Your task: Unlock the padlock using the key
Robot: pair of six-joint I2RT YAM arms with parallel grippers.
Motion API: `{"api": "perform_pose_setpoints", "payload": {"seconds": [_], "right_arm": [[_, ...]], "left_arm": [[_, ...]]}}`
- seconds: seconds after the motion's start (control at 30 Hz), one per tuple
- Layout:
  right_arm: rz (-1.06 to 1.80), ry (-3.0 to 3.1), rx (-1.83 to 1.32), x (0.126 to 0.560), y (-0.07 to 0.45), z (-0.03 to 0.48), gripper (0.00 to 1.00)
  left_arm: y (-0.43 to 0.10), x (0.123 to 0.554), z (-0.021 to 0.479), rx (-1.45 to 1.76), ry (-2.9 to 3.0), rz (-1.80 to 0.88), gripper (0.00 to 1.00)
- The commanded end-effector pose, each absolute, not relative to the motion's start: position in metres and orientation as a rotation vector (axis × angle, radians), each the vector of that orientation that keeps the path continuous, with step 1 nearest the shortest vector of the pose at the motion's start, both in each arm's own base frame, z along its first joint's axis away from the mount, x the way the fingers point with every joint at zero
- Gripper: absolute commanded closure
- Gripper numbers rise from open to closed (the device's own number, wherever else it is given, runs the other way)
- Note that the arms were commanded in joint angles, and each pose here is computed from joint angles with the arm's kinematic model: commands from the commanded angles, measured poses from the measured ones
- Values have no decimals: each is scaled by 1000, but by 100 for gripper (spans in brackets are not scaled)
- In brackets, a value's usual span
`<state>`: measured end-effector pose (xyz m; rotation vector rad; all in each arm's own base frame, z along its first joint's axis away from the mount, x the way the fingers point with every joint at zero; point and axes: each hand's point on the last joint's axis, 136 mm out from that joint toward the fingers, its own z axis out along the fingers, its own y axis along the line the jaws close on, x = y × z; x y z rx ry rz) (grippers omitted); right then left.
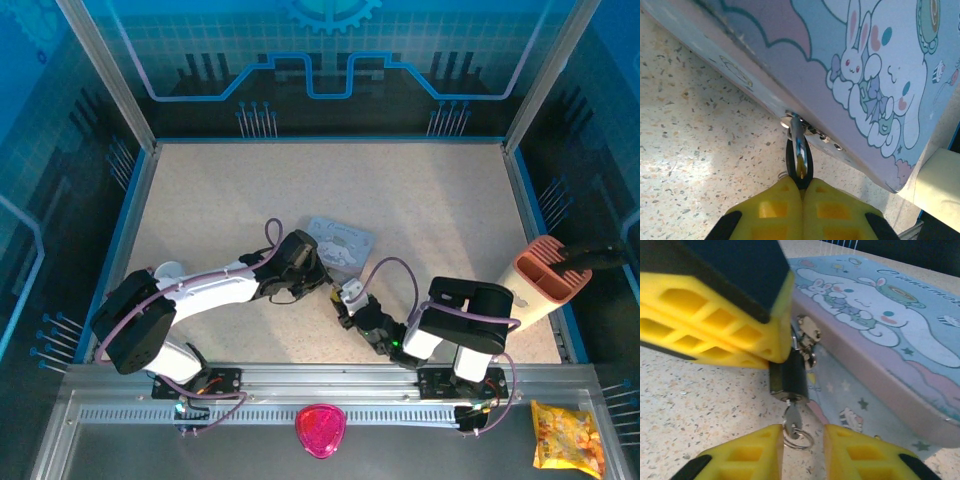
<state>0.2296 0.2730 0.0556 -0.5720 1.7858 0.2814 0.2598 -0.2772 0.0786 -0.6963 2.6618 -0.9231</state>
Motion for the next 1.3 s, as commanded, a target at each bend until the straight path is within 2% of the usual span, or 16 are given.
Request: {"api": "perform_pose_setpoints", "payload": {"seconds": [0.0, 0.23, 0.63, 0.87, 1.07, 1.27], "right_arm": [[264, 1784, -554, 238, 273, 57, 77], [281, 1808, -553, 243, 274, 52, 86], [285, 1818, -568, 247, 281, 54, 83], [291, 1847, -551, 248, 276, 49, 93], [434, 1872, -497, 243, 280, 48, 100], [599, 1910, -379, 241, 278, 42, 100]], "left_arm": [[-278, 263, 93, -660, 2618, -961, 95], [-281, 262, 93, -643, 2619, -964, 95], [-285, 260, 90, -638, 2630, -966, 95], [-285, 260, 91, -634, 2627, -967, 95], [-284, 259, 88, -635, 2630, -959, 95], [-280, 258, 85, -607, 2616, -945, 90]]}}
